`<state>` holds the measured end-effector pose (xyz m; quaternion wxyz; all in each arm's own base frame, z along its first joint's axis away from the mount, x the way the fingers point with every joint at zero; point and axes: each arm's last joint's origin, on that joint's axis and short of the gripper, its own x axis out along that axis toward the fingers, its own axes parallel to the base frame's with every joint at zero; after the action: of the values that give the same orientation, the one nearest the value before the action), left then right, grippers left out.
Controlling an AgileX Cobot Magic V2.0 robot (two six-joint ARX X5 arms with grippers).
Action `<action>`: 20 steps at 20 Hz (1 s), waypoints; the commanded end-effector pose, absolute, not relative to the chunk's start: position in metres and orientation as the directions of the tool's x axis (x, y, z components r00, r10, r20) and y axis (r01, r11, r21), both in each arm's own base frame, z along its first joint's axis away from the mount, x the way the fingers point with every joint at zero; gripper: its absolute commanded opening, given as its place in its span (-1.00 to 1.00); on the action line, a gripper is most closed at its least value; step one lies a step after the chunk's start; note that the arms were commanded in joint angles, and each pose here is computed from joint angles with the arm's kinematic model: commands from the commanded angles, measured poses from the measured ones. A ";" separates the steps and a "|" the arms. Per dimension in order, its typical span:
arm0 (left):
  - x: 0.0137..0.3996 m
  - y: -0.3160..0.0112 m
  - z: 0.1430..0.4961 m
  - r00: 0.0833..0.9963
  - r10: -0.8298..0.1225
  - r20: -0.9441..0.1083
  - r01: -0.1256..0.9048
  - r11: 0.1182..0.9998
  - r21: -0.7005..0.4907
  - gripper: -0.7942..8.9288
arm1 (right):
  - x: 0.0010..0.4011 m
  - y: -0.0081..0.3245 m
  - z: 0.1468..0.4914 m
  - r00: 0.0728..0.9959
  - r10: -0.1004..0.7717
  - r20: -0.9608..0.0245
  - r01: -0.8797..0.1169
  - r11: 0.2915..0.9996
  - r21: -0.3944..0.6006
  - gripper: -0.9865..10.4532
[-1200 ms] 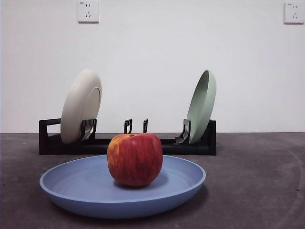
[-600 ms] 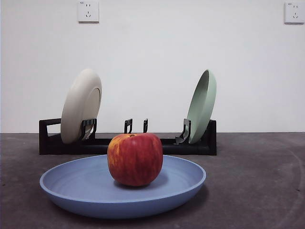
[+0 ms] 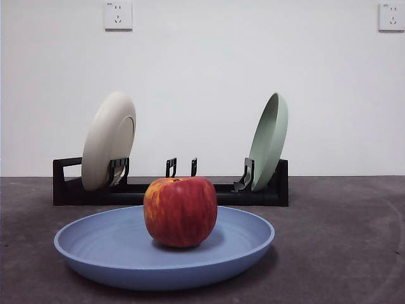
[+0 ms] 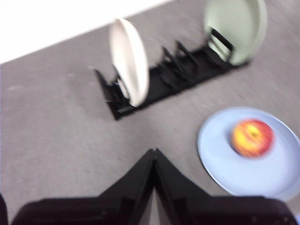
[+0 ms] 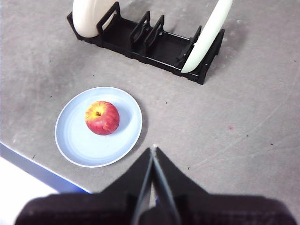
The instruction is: Take the blue plate from the plate rack,put the plate on the table,take the apple from the table,put the apple in the plate
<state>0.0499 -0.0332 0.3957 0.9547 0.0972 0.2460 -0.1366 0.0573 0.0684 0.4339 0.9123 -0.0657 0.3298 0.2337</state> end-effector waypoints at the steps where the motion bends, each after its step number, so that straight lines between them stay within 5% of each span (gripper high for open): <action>1: 0.058 -0.031 0.367 0.876 -0.227 -0.426 0.341 0.916 0.212 -0.85 | 0.057 0.068 0.432 0.665 0.370 -0.648 -0.464 0.885 0.029 -0.83; 4: 0.061 -0.025 0.326 0.922 -0.299 -0.244 0.349 0.916 0.195 -0.85 | 0.057 0.068 0.432 0.665 0.370 -0.648 -0.465 0.885 0.029 -0.83; 9: 0.057 -0.013 0.267 0.967 -0.256 0.017 0.249 0.952 0.180 -0.85 | 0.057 0.068 0.432 0.665 0.370 -0.648 -0.464 0.885 0.029 -0.83; 16: 0.071 -0.001 0.228 0.997 -0.061 -0.049 0.067 0.987 0.149 -0.85 | 0.057 0.068 0.432 0.665 0.369 -0.649 -0.464 0.885 0.028 -0.83; 20: 0.082 0.002 0.212 0.999 -0.032 0.039 0.027 0.989 0.143 -0.85 | 0.057 0.068 0.432 0.665 0.369 -0.649 -0.464 0.885 0.028 -0.83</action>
<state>0.0816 0.0016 0.2146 0.9967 0.0768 -0.0206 -0.0164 0.0576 0.0688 0.4338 0.9121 -0.0663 0.3305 0.2333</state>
